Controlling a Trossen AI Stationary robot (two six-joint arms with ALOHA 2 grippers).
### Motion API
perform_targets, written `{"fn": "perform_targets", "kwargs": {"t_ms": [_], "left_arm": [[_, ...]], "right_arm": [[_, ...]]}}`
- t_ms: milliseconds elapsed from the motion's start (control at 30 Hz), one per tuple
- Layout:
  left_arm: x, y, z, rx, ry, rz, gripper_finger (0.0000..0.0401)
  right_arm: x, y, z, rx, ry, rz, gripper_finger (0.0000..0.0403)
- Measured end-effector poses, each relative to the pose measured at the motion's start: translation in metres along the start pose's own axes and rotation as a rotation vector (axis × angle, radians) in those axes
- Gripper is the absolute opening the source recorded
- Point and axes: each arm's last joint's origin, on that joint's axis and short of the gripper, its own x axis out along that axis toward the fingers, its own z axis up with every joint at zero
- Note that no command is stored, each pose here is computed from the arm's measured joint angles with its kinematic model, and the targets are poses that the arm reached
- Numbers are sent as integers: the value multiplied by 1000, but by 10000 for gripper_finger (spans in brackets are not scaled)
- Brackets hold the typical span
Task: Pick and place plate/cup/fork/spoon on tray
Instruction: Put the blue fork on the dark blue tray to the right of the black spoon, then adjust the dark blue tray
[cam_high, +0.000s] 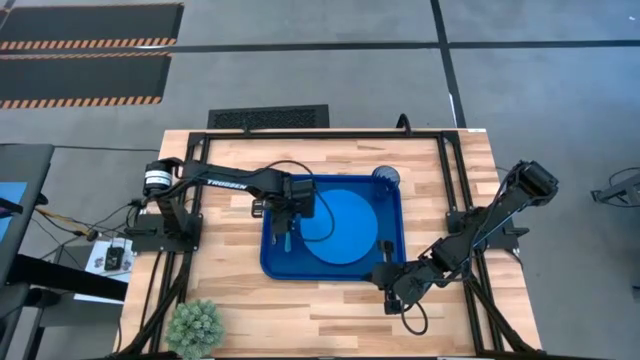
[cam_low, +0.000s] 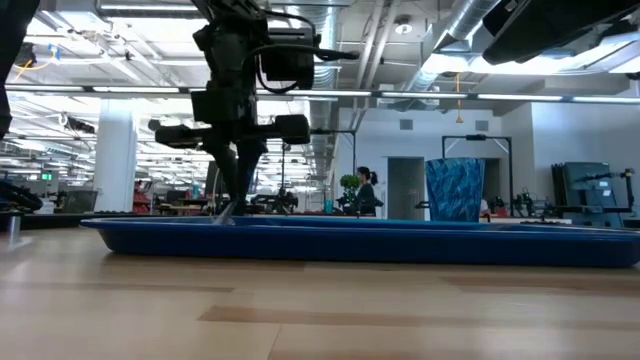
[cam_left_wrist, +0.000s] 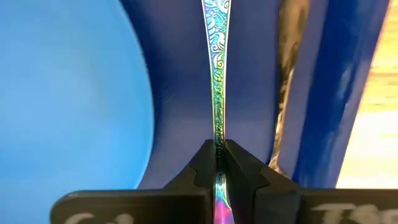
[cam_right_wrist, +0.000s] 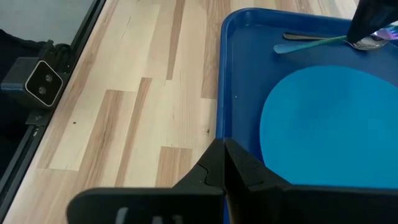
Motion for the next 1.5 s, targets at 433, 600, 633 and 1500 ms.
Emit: {"fn": "perform_targets", "kwargs": {"t_ms": [433,600,633,1500], "left_arm": [[21,5,-9,25,2,-29,9],[21,4,-9,12,-3,-35,20],[21,4,-9,11,-3,-35,23],[-4,-1,0,-267,36,13,3]], "right_arm": [[0,1,0,3,-3,3,12],[0,1,0,4,-3,3,12],[0,1,0,4,-3,3,12],[-1,2,-1,-34,-3,6,12]]}}
